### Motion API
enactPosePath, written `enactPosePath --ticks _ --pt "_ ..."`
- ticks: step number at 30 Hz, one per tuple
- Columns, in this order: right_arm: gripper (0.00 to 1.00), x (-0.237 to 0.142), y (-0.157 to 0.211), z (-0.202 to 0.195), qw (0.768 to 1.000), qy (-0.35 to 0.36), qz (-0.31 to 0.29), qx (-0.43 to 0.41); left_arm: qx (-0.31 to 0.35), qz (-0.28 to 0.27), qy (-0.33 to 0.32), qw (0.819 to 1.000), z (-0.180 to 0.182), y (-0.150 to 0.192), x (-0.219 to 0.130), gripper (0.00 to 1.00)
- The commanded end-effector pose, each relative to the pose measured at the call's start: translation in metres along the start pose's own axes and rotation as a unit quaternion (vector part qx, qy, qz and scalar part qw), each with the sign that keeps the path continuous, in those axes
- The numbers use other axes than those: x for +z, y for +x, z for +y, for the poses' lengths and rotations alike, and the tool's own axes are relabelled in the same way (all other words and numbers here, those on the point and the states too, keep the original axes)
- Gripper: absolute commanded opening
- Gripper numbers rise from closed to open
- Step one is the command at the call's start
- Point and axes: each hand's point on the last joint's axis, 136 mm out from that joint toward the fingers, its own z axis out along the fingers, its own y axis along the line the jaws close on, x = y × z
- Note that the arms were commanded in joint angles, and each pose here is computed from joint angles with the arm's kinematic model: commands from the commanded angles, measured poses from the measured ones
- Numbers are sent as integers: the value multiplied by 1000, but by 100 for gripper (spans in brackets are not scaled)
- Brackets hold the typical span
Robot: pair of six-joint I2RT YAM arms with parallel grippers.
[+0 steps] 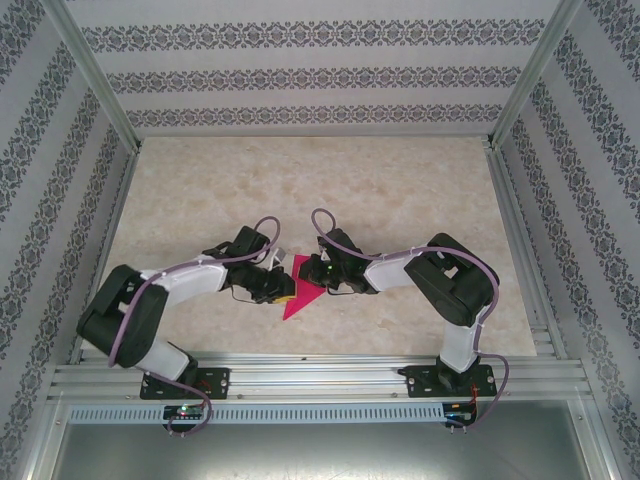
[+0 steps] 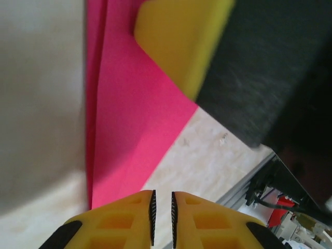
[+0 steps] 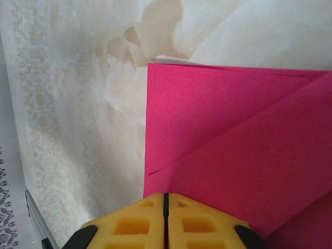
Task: Fold a paper plane with a square sheet of paper (pick it up from the middle)
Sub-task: Fourth fold the wing at the center of the table.
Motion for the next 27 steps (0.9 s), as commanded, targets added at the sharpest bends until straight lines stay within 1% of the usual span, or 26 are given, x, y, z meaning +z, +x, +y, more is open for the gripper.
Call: enactPosePath --ticks 1,3,5,6,8,10,11,13,16,18,21,24,25,27 --pt "8 1 11 -46 997 78 9 24 9 0 25 1000 -6 -9 13 20" --pt "8 1 11 -47 997 79 8 24 0 14 21 1000 2 -5 20 21" --pt "8 1 11 -47 997 79 8 25 -4 33 26 999 10 6 25 22" --pt "8 1 11 -48 996 81 7 26 -8 44 17 999 17 13 26 22" --pt "9 1 13 -50 996 84 9 26 -23 64 -37 997 43 31 23 22" --pt "9 1 13 -52 996 87 10 25 -30 81 -78 993 63 49 17 22" --pt "9 1 13 -52 996 88 10 26 -33 87 -91 992 69 55 14 22" --pt "9 2 13 -53 996 90 9 26 -37 94 -95 990 73 66 9 22" --pt "9 3 13 -54 996 89 11 29 -28 87 -78 993 63 69 2 22" --pt "9 3 13 -53 996 88 11 28 -14 67 -64 996 49 61 -5 23" --pt "9 3 13 -52 996 89 10 27 4 23 -42 999 25 42 -16 22" --pt "9 2 13 -53 996 89 9 29 8 -44 -41 998 14 16 -24 21" --pt "9 3 13 -53 995 90 10 29 11 -56 -23 998 7 11 -24 21" --pt "9 4 14 -55 995 91 12 32 15 -55 18 998 -9 5 -19 22"
